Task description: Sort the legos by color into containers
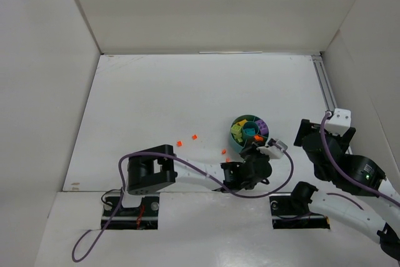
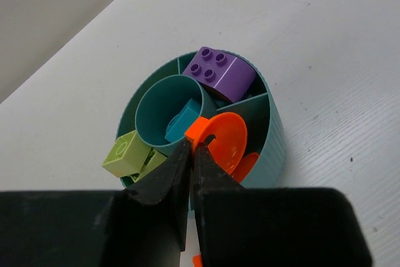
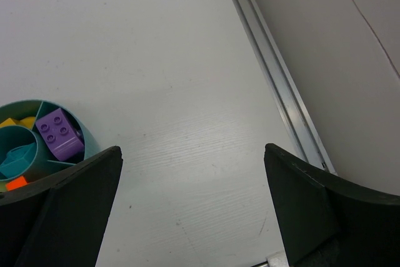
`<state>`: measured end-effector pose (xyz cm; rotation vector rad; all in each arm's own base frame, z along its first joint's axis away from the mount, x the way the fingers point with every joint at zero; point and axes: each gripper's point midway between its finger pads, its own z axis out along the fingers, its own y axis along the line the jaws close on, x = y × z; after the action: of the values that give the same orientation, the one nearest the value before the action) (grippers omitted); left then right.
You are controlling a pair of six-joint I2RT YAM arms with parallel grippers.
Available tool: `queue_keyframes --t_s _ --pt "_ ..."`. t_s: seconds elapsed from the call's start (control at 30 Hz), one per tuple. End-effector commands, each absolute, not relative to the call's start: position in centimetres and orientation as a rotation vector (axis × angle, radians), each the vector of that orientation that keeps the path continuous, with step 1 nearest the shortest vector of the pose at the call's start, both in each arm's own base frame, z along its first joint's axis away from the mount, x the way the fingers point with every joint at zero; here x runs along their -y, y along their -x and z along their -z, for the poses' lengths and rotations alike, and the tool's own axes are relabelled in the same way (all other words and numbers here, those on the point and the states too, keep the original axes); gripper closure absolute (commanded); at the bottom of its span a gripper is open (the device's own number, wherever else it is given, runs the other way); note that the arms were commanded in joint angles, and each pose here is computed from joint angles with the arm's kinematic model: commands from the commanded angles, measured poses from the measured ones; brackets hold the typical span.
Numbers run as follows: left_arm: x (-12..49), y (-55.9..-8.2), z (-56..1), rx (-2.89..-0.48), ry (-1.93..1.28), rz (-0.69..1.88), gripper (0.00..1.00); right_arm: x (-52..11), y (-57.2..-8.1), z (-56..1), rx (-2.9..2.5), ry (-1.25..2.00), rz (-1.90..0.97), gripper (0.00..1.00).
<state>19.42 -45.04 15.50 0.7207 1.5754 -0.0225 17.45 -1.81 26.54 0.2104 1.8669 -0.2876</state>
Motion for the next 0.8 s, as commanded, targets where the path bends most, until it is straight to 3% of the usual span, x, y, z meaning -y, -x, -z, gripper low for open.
queue_keyframes --t_s 0.0,0.77 --pt "45.5 -19.5 -17.9 -1.551 -0.623 0.07 1.0 2.2 -17.4 -27.0 -1.845 -0.23 0.297 0.0" --pt "46.1 -19.9 -16.3 -1.538 -0.606 0.035 1.0 2.8 -17.0 -27.3 -1.823 -0.258 0.259 0.0"
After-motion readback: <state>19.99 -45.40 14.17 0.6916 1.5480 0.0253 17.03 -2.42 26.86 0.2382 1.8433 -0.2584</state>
